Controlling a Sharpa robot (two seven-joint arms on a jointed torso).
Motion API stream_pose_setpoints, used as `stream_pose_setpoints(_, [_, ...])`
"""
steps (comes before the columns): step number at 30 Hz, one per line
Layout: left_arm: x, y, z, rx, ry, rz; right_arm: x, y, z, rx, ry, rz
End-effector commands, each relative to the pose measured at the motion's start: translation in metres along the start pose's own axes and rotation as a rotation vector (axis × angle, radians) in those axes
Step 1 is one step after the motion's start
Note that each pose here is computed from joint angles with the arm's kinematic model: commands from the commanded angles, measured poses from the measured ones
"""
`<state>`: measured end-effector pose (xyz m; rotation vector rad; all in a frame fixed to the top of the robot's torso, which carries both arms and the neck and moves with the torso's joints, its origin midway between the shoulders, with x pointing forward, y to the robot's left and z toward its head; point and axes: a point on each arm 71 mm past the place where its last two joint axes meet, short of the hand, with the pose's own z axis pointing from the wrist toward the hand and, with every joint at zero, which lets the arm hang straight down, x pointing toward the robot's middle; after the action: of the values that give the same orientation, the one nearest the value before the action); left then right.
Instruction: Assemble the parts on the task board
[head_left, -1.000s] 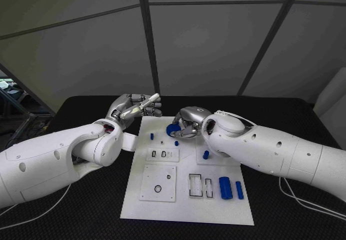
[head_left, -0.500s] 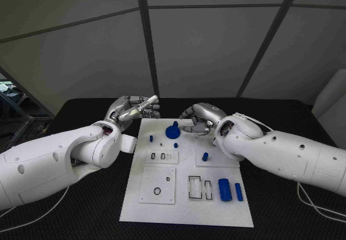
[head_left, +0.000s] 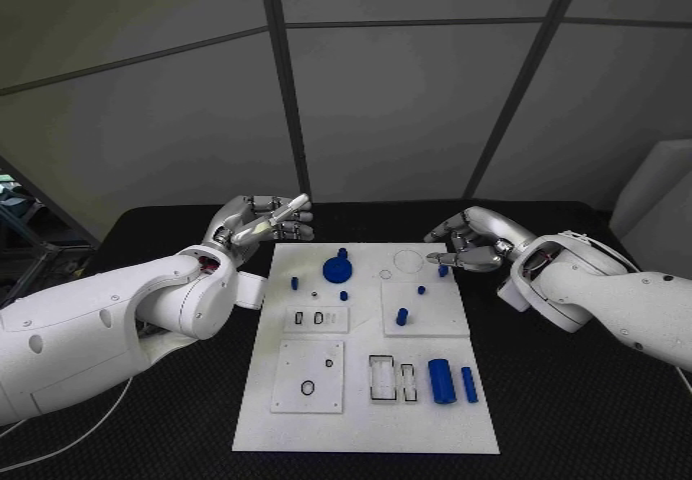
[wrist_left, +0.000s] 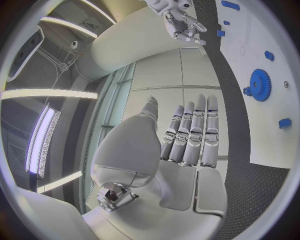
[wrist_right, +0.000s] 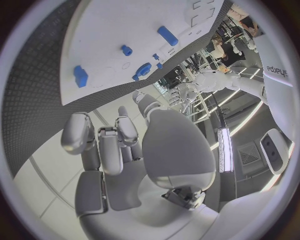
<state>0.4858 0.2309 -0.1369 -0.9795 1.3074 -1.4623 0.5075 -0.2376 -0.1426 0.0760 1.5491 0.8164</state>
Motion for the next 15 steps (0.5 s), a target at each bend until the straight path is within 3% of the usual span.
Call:
stream_pose_setpoints(1, [0.0011,-0.0006,0.0007,0.006,0.014,-0.003,-0.006,-0.01,-0.004,-0.004,0.018,0.071])
stream_pose_setpoints(6, [0.0011,0.0003,0.001,0.005,0.014,-0.003,-0.015,-0.029,-0.008,0.032,0.001,0.052])
stream_pose_setpoints(15, [-0.0002,0.0012,0.0012,0.004,0.012,-0.002,-0.014,-0.038,-0.011,0.052,0.016,0.038])
